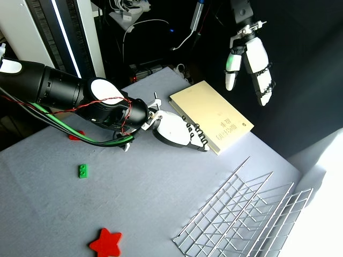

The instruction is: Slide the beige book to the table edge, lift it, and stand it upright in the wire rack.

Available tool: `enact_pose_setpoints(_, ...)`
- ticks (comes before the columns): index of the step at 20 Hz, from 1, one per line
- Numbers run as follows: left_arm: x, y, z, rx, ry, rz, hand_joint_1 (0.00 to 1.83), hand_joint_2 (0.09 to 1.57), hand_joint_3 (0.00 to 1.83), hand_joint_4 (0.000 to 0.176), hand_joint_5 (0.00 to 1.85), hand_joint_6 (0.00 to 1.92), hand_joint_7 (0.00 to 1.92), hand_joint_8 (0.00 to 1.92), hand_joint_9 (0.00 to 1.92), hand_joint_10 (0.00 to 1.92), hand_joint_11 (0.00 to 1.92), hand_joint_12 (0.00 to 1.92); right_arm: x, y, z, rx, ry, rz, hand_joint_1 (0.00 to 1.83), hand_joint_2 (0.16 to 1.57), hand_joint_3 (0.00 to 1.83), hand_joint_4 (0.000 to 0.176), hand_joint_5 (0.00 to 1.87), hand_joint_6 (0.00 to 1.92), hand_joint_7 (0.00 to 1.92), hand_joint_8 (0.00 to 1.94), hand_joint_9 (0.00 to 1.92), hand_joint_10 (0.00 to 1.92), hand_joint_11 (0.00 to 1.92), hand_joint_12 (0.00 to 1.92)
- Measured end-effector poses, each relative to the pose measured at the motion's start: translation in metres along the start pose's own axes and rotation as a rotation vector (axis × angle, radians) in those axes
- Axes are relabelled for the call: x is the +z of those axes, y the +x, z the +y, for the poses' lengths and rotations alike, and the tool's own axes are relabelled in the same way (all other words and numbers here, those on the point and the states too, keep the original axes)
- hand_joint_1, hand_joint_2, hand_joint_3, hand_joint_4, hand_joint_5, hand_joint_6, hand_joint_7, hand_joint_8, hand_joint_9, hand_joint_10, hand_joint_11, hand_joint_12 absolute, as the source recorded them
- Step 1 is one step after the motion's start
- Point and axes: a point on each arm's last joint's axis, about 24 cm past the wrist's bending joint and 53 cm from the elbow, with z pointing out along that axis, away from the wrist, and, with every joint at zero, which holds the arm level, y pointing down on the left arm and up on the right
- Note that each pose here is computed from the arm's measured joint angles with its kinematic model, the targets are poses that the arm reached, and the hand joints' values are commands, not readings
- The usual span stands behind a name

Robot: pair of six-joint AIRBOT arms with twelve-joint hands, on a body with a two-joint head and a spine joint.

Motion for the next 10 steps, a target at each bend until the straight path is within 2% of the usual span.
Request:
enact_pose_setpoints(3,0.000,0.000,0.000,0.000,0.000,0.000,0.43,1.22,0.00,0.043,0.00,0.00,0.06,0.00,0.05,0.01,0.00,0.29,0.001,0.000,0.001,0.006,-0.003,0.001,0.15,1.18,0.00,0.000,0.00,0.00,0.03,0.00,0.03,0.01,0.00,0.00)
enact_pose_setpoints(5,0.000,0.000,0.000,0.001,0.000,0.000,0.45,1.20,0.00,0.054,0.02,0.00,0.08,0.00,0.08,0.01,0.00,0.40,0.000,0.000,0.002,0.006,-0.003,0.001,0.12,1.18,0.00,0.000,0.00,0.00,0.02,0.00,0.03,0.00,0.00,0.00)
enact_pose_setpoints(7,0.000,0.000,0.000,0.001,0.000,-0.001,0.44,1.20,0.00,0.052,0.02,0.01,0.09,0.00,0.09,0.01,0.00,0.52,0.000,0.001,0.006,0.006,-0.010,0.002,0.11,1.17,0.00,0.000,0.02,0.01,0.03,0.01,0.03,0.00,0.00,0.00)
enact_pose_setpoints(10,0.000,-0.001,0.000,0.001,0.001,-0.003,0.44,1.20,0.00,0.051,0.01,0.00,0.09,0.00,0.09,0.01,0.00,0.53,-0.003,0.003,0.011,0.007,-0.022,0.006,0.07,1.17,0.00,0.000,0.00,0.00,0.01,0.00,0.02,0.00,0.00,0.00)
